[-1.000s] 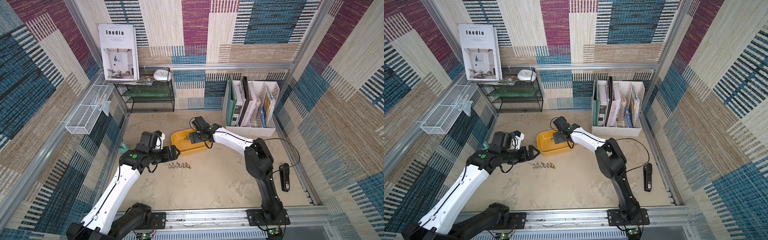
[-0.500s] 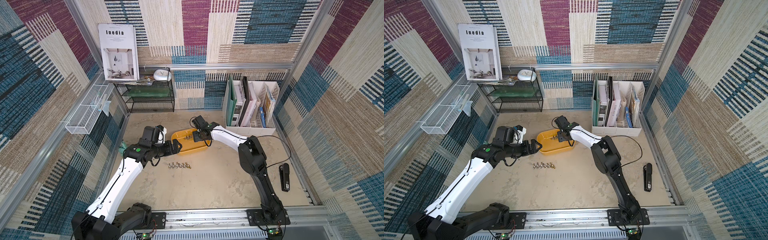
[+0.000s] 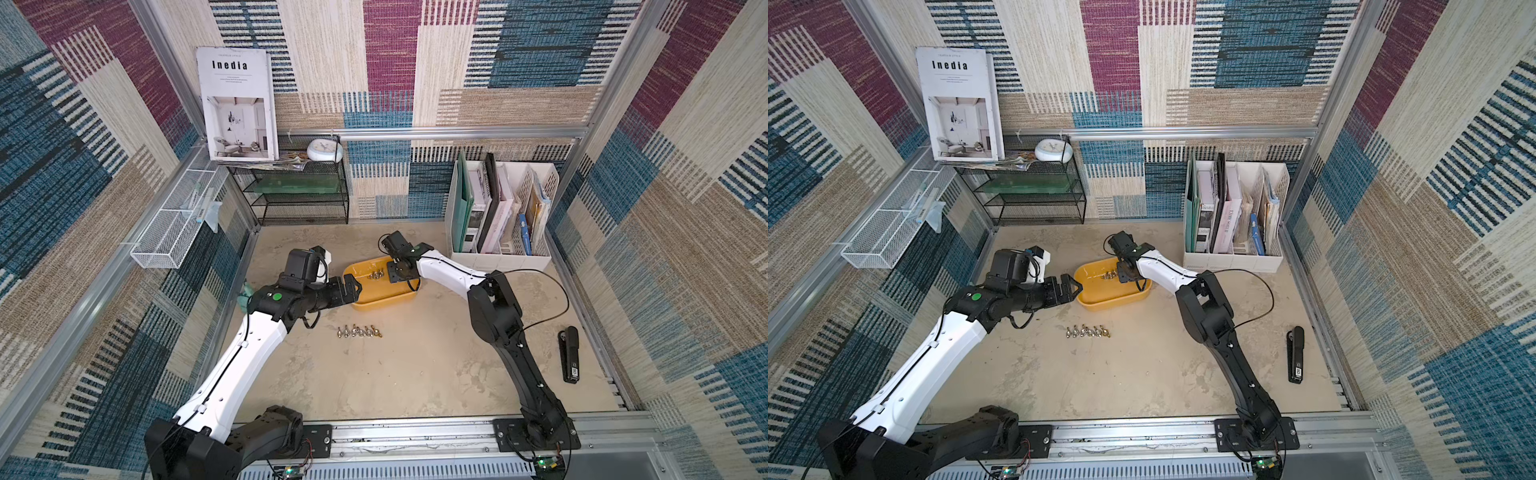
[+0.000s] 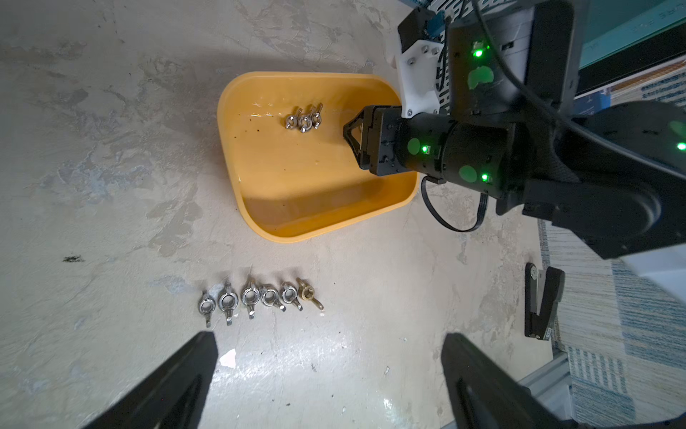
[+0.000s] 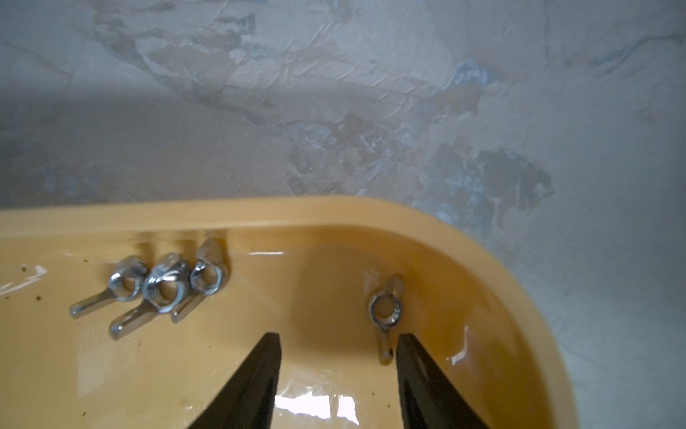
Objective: Take out the wing nut from the storage box
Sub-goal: Pick up the wing nut from the storage box.
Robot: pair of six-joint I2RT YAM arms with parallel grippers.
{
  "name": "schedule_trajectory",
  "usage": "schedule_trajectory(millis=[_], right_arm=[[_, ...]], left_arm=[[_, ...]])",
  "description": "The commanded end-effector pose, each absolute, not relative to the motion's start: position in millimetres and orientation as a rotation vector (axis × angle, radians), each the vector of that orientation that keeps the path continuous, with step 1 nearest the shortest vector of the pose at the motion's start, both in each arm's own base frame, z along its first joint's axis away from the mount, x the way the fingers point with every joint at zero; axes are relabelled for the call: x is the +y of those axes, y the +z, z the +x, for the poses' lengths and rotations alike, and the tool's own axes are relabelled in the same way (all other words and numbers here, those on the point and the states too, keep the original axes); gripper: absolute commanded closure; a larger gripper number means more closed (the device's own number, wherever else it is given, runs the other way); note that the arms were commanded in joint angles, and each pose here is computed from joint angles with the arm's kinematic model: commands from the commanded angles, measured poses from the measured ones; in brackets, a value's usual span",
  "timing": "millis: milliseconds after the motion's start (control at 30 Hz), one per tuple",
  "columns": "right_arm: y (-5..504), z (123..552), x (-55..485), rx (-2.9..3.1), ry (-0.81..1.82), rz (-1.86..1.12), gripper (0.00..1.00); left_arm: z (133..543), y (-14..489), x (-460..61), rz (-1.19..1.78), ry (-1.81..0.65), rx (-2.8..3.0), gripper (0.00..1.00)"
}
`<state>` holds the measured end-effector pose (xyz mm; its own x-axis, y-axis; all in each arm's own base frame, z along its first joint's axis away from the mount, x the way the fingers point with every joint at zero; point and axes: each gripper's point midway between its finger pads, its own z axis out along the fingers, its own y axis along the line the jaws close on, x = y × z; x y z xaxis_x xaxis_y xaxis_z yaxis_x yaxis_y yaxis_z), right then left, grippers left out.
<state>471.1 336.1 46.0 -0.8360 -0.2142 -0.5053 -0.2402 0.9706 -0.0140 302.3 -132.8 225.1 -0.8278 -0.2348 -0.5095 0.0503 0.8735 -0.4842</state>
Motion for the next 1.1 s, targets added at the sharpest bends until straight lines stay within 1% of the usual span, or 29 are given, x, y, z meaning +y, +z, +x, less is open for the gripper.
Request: schedule_trajectory(millis=[0, 100, 167, 467, 700, 900, 1067], right_arm=[[44, 470, 331, 2.606, 0.031, -0.301, 0.48], [43, 471, 332, 2.605, 0.037, -0.302, 0.5], [41, 472, 332, 2.609, 0.04, -0.303, 0.55], [36, 476, 331, 2.612, 0.035, -0.285, 0.65], [36, 479, 330, 2.609, 0.032, -0.267, 0.77], [33, 478, 329, 2.619, 0.033, -0.264, 1.0], [37, 477, 329, 2.62, 0.04, -0.262, 1.0]], left_arm=[[305, 228, -132, -0.109, -0.642, 2.454, 0.01], [306, 229, -131, -0.104, -0.633, 2.454, 0.01], [305, 228, -131, -0.1, -0.63, 2.458, 0.01], [304, 227, -132, -0.093, -0.629, 2.467, 0.01], [303, 227, -132, -0.09, -0.63, 2.467, 0.01], [303, 227, -132, -0.086, -0.635, 2.472, 0.01], [301, 226, -132, -0.086, -0.636, 2.477, 0.01]])
